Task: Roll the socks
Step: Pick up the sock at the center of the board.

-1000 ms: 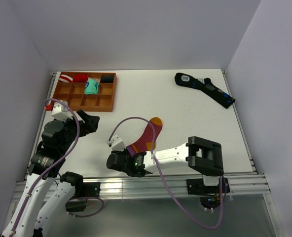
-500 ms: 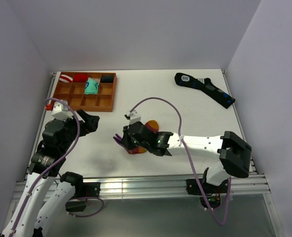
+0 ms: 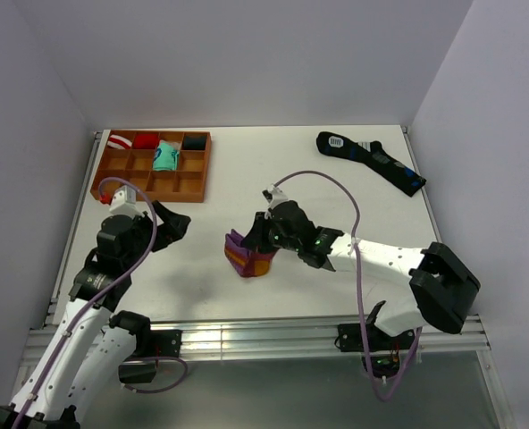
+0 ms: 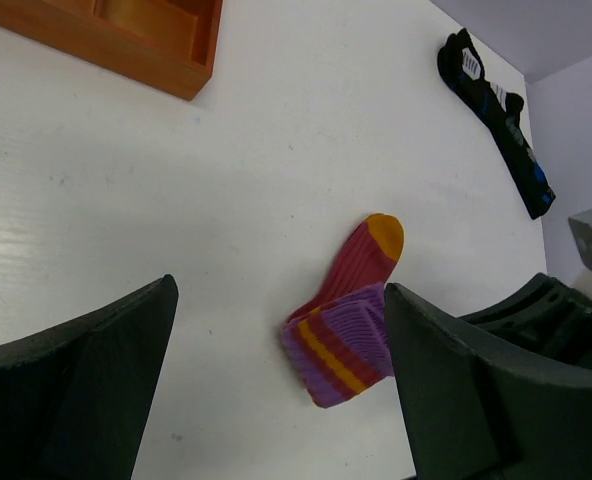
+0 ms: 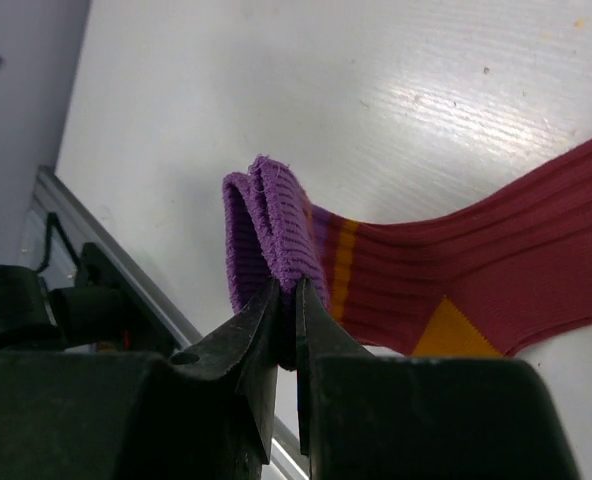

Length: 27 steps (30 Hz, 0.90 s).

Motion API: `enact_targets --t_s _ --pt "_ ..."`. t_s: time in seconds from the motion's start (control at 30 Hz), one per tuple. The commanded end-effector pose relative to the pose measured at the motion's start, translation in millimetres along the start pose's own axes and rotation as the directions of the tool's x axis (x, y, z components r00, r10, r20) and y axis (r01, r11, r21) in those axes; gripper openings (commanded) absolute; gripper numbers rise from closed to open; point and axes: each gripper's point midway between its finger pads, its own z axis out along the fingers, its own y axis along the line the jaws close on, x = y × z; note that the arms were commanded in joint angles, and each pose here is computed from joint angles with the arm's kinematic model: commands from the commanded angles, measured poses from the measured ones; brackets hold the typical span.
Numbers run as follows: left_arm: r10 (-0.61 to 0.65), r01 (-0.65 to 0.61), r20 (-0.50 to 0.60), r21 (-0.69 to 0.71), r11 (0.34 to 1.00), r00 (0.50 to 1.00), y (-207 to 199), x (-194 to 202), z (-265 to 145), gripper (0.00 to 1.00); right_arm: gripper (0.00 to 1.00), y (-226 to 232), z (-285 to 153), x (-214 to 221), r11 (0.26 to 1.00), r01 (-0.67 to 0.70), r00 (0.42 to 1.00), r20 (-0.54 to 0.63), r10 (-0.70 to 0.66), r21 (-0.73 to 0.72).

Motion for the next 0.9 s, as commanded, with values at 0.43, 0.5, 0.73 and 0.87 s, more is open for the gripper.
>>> enact_targets --t_s 0.43,0.5,0.73,0.87 --pt "-0.098 0.107 -0.071 0.142 0.984 0.993 -13.9 73.1 36.3 0.86 0.12 13.3 -24.1 -72.3 0.986 -0.081 0.989 0.115 0.098 -0.144" --pt "-0.091 0.102 -0.071 0.159 0.982 0.993 -23.8 79.7 38.9 0.85 0.12 3.0 -24.6 -77.4 0.987 -0.094 0.986 0.126 0.110 -0.129" --pt "-0.034 0.049 -0.112 0.132 0.990 0.993 -40.2 112.6 51.6 0.85 0.12 -28.2 -27.4 -75.8 0.978 -0.171 0.973 0.134 0.187 -0.122" --pt "0.006 0.006 -0.124 0.094 0.996 0.992 -45.3 129.6 56.8 0.84 0.11 -46.1 -30.3 -71.7 0.967 -0.219 0.962 0.138 0.236 -0.129"
